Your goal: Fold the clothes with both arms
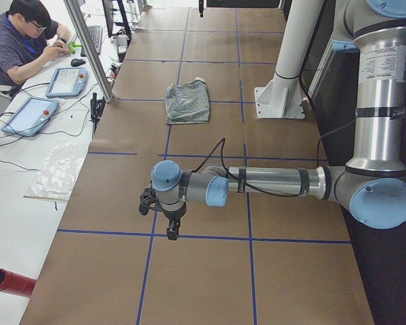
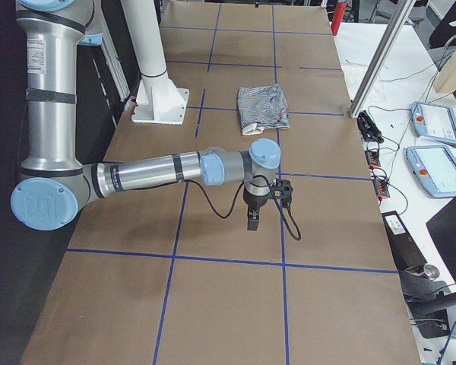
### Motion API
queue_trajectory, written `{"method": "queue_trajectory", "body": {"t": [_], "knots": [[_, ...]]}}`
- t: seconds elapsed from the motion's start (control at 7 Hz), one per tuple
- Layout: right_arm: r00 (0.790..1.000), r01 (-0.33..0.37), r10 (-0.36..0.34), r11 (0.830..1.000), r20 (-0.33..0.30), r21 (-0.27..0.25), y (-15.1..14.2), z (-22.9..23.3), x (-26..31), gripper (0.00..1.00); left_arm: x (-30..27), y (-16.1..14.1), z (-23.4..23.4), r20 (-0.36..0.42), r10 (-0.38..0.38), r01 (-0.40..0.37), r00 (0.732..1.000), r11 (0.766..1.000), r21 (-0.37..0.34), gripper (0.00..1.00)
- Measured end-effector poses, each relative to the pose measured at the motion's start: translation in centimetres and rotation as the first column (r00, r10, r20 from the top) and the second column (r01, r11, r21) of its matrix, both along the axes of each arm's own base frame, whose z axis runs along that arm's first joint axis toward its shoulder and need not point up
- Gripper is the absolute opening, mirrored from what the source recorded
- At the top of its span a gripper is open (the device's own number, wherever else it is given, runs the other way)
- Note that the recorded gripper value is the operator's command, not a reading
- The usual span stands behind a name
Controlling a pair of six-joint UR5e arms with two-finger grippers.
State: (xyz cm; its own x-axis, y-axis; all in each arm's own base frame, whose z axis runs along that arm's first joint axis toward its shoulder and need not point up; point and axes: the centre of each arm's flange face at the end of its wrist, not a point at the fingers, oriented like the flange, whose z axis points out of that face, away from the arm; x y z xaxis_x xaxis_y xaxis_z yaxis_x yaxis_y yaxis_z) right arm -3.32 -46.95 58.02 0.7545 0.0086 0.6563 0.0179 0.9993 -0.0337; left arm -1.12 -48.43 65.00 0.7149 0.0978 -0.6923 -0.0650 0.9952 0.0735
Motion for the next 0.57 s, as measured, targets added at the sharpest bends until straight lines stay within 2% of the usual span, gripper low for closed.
{"method": "queue_trajectory", "body": {"t": [0.57], "knots": [[0.999, -0.02, 0.019, 0.999, 0.028, 0.027, 0.6, -0.2, 2.2, 1.0, 0.2, -0.7, -1.4, -0.019, -0.005, 0.006, 1.0, 0.999, 0.042, 1.0]]}}
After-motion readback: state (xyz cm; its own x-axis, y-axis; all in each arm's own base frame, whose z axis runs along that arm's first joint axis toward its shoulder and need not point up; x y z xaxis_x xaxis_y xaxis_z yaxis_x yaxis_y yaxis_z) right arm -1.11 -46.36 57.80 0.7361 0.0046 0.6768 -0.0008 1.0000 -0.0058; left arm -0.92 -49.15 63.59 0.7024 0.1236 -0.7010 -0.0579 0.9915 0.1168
